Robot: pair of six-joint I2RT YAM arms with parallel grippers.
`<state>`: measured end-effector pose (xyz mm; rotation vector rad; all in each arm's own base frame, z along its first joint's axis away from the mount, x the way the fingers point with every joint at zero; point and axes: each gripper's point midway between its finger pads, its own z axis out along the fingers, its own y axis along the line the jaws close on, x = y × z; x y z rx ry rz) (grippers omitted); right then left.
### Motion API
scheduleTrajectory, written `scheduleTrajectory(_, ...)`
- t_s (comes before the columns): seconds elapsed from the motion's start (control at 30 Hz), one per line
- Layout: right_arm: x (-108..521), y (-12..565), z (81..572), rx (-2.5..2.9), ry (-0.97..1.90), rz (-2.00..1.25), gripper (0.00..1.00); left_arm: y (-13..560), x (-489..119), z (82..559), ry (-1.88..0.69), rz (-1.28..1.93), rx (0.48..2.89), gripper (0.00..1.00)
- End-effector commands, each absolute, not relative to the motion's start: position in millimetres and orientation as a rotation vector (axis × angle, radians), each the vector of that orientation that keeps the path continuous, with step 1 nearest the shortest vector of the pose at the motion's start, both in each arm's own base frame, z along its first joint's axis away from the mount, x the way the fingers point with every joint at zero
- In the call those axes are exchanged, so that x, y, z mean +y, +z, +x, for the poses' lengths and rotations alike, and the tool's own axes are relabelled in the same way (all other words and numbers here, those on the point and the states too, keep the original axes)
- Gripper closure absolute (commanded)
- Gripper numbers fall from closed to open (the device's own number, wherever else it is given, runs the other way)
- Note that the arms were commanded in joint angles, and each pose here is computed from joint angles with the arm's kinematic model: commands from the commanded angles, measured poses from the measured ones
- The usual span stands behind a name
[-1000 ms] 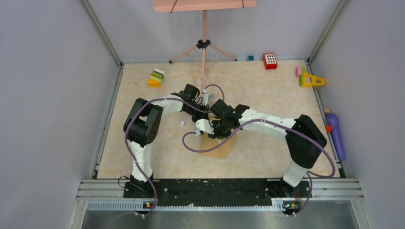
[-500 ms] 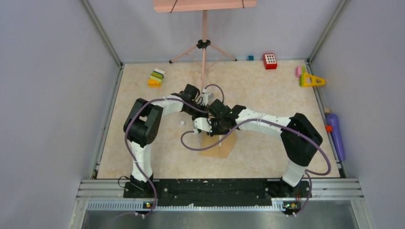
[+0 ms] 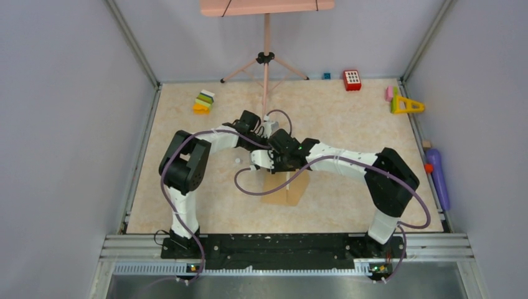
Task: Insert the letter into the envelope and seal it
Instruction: Paint the envelope at the center of the board.
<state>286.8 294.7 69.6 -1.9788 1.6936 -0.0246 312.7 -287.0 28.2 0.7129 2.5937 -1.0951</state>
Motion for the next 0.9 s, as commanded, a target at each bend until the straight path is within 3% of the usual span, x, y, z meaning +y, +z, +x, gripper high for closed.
scheduleTrajectory(0.0, 301, 76, 292, 1.646, -0.071, -1.972, 1.00, -12, -273, 316, -0.914, 0.718, 2.659, 1.00)
scheduleTrajectory(0.87, 296, 75, 230, 1.545, 0.205, -2.161, 1.00, -29, -267, 315, -0.873, 0.662, 2.713, 1.00)
